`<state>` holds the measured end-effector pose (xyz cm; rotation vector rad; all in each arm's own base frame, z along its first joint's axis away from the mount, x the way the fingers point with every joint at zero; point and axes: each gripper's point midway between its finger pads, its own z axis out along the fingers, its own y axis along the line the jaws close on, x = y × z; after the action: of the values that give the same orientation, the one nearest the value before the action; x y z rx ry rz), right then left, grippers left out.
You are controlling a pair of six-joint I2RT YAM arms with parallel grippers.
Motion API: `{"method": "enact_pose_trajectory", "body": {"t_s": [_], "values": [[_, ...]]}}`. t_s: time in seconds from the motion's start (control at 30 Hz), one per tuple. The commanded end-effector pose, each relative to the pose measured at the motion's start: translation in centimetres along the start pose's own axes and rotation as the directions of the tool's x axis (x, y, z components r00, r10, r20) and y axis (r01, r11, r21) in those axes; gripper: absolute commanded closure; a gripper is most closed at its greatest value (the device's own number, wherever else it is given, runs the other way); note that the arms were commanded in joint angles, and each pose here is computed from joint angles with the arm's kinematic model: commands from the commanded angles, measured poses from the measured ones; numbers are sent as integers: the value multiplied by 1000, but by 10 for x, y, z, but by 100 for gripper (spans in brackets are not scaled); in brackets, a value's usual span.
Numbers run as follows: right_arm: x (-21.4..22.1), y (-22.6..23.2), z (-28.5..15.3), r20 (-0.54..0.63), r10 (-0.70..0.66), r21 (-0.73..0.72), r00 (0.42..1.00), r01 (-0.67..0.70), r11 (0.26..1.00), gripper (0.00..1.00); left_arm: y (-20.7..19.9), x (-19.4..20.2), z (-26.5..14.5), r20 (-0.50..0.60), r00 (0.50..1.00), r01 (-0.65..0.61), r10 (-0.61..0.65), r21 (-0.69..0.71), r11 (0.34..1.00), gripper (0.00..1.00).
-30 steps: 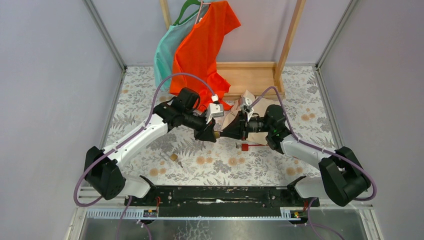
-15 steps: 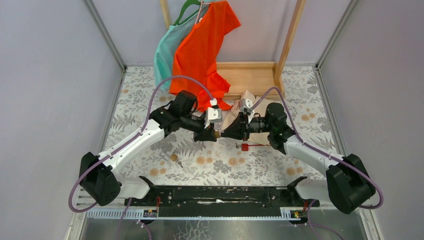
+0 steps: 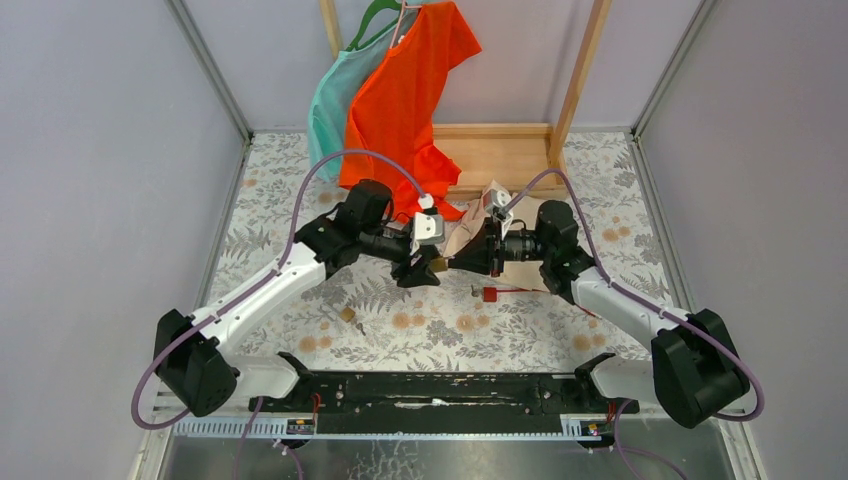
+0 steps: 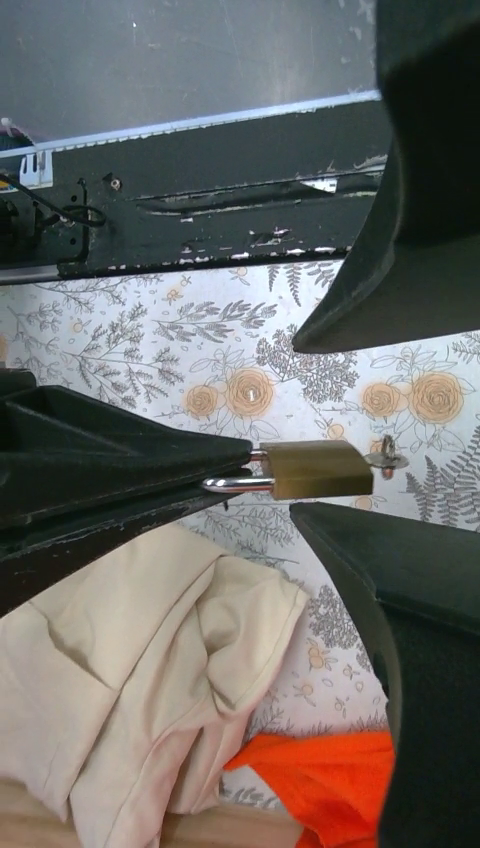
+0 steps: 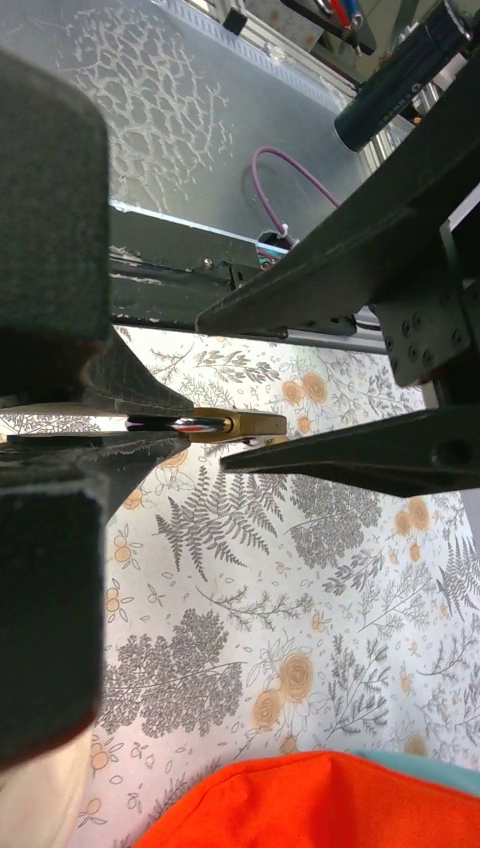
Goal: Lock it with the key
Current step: Lock the lock.
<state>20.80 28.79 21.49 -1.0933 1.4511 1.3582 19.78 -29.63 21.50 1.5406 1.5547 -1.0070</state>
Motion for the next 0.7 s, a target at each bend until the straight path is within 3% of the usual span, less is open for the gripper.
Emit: {"method": "enact_pose_trajectory", "body": {"t_s": [0.0,0.17,0.4,0.67], "values": [[-23,-1,-8,47,-32,20,998,31,999,100,10,-19,-5,60,995,-77,81,-74,994,33],[-31,-6,-18,72,-29,45,997,26,999,100,18,-20,-13,60,995,-68,75,-121,990,30],[-42,-2,-30,97,-58,34,994,55,998,100,23,-26,-26,111,994,-5,19,-122,992,33],[-41,3,-33,85,-67,6,994,67,998,100,26,-35,-19,143,989,51,-41,-72,996,47]]}}
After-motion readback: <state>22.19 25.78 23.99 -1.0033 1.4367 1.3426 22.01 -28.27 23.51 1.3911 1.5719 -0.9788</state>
